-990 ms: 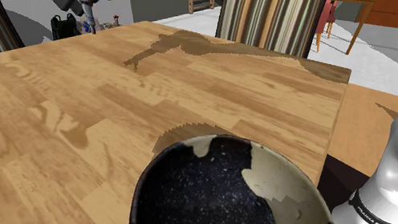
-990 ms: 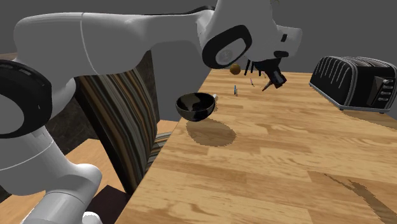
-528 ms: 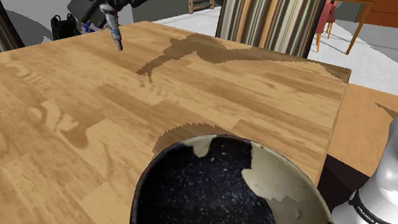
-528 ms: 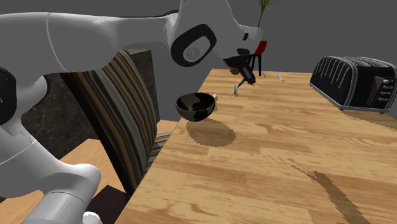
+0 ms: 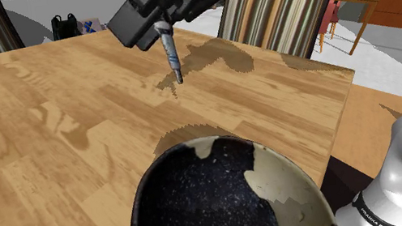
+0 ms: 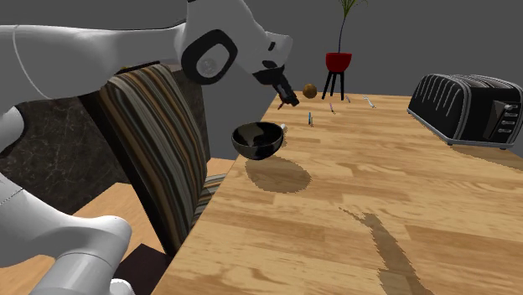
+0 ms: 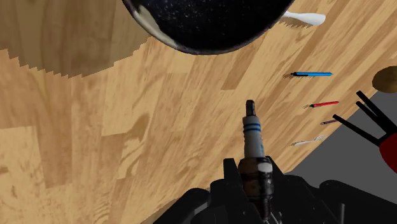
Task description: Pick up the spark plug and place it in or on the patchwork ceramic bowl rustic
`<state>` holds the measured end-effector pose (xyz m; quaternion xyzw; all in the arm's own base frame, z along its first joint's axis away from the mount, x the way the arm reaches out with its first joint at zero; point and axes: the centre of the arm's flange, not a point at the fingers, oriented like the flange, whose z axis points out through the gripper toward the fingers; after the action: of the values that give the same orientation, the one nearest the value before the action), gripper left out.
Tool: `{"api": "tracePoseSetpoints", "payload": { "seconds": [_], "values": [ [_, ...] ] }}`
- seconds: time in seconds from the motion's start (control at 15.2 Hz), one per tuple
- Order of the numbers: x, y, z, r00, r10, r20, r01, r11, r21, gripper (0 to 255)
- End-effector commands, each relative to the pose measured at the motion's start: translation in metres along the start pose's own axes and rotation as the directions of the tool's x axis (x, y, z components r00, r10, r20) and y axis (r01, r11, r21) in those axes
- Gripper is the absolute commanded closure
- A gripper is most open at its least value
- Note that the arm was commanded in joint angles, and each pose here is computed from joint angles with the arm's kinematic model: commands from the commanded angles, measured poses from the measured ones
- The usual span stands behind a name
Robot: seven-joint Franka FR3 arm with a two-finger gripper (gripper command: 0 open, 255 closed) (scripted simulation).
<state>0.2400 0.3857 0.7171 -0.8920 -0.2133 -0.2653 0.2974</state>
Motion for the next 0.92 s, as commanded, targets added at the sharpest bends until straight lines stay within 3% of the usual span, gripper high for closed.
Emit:
{"api": "tracePoseSetpoints", "payload": {
  "seconds": [0.0, 0.33, 0.86],
  "values": [
    [-0.022, -0.016, -0.008, 1.000, 0.000, 0.000, 0.000, 1.000, -0.001, 255],
    [-0.074, -0.055, -0.031, 1.000, 0.000, 0.000, 0.000, 1.000, -0.001, 255],
    [-0.099, -0.037, -0.002, 1.000, 0.000, 0.000, 0.000, 1.000, -0.001, 255]
  ]
}}
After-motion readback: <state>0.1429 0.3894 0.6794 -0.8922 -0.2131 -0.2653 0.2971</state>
